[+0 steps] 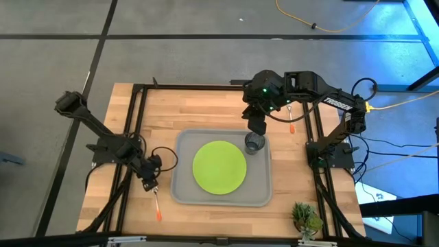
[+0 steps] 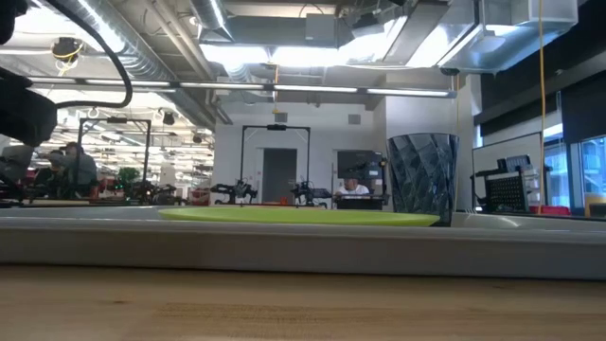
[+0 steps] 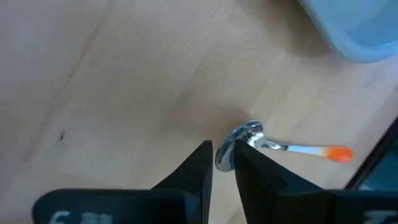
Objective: Pick and place plate/cup/fork/spoon on tray
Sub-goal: Put the orange spoon on the gray tray to the left of the green plate
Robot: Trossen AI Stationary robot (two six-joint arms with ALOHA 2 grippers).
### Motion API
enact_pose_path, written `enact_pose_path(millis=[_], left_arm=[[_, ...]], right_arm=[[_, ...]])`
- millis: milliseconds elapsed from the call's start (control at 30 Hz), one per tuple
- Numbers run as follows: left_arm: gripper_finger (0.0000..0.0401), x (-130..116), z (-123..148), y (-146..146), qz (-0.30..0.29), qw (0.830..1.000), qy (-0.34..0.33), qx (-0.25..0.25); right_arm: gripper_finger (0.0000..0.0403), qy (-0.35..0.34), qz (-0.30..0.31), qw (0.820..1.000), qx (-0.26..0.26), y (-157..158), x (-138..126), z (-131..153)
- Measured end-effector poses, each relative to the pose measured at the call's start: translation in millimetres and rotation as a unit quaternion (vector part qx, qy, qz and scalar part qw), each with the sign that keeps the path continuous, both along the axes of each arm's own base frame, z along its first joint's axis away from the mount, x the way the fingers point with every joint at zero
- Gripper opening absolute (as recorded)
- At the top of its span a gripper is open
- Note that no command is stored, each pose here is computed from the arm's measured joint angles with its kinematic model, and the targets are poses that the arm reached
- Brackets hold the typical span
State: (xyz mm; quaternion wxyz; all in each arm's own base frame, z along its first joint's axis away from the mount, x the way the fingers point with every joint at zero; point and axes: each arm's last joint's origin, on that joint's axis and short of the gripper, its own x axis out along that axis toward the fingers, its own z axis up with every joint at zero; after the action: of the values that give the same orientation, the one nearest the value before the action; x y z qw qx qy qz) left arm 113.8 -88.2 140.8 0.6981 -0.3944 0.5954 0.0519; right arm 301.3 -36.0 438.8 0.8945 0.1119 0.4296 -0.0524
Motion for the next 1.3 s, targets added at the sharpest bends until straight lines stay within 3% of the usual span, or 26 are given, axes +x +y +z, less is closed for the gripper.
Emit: enact_pose_path(millis=[267, 467, 733, 1067, 1300], left_arm=[[0.0056, 2.0, -8.7, -2.4, -0.011, 0.999, 0.032, 0.010], [0.0011, 3.1, -8.7, -3.7, -0.014, 0.999, 0.034, 0.001], [0.0003, 5.4, -4.2, -4.9, -0.016, 1.000, 0.020, -0.003], [0.0000, 21.7, 43.0, -17.3, -0.076, 0.997, -0.014, -0.032], [0.0000, 30.7, 89.9, -12.0, -0.106, 0.994, -0.028, -0.008]], right_arm=[[0.0078, 0.000, 0.000, 1.000, 0.000, 0.0, 0.0, 0.0], [0.0078, 0.000, 0.000, 1.000, 0.000, 0.0, 0.0, 0.0], [0.0078, 0.000, 0.000, 1.000, 0.000, 0.0, 0.0, 0.0], [0.0078, 0.001, 0.012, 1.000, -0.009, 0.0, -0.2, -0.1], [0.0078, 0.002, 0.021, 1.000, -0.016, 0.0, -0.3, -0.3]])
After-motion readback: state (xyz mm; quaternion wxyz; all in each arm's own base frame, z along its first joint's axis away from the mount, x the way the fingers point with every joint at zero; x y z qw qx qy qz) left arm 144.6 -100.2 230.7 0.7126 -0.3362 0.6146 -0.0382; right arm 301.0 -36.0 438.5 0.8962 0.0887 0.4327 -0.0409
